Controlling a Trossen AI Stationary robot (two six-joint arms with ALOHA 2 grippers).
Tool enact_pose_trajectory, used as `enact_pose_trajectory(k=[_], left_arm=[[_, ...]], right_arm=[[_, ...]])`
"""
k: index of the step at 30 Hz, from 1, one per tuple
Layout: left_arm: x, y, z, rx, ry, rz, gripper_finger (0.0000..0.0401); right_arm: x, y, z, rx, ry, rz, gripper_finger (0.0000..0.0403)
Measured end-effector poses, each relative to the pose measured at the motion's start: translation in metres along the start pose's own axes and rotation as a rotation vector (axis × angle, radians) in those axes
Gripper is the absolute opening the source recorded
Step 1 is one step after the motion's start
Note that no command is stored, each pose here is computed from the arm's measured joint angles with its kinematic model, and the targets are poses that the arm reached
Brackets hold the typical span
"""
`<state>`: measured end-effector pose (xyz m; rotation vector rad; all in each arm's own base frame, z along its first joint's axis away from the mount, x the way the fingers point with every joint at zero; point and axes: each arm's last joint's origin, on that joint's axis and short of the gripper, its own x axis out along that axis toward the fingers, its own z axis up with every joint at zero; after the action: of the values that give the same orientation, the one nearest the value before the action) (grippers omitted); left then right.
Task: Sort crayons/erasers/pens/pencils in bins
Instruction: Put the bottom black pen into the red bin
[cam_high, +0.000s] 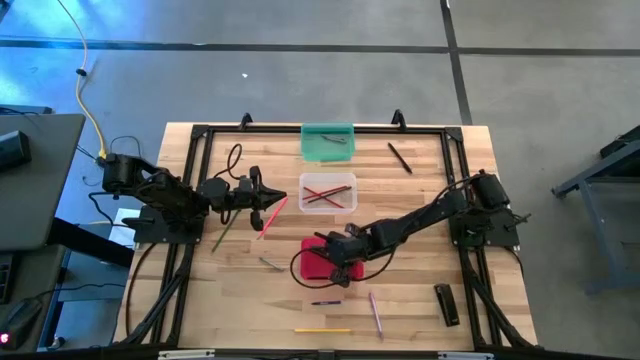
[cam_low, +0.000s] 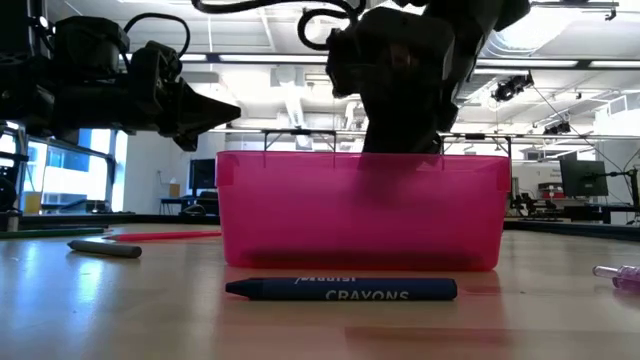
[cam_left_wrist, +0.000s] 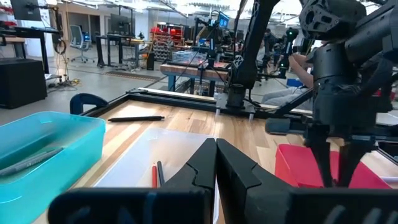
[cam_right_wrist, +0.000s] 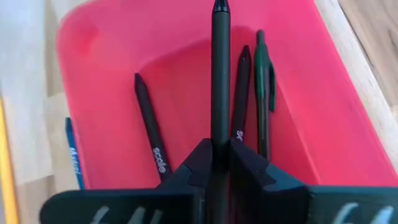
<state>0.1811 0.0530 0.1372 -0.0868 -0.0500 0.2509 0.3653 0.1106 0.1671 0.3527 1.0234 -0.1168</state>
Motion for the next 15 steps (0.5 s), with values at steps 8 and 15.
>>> enact_pose_trajectory(k=[8,15], left_arm=[[0.0,0.0,-0.001,0.003,0.008,0.001,0.0],[0.0,0.0,-0.001,0.007,0.015,-0.001,0.0]], right_arm=[[0.012,-0.008,0.0,0.013,0.047,0.01,0.0025],[0.013,-0.01,-0.001,-0.009,0.051,0.002,0.0052]])
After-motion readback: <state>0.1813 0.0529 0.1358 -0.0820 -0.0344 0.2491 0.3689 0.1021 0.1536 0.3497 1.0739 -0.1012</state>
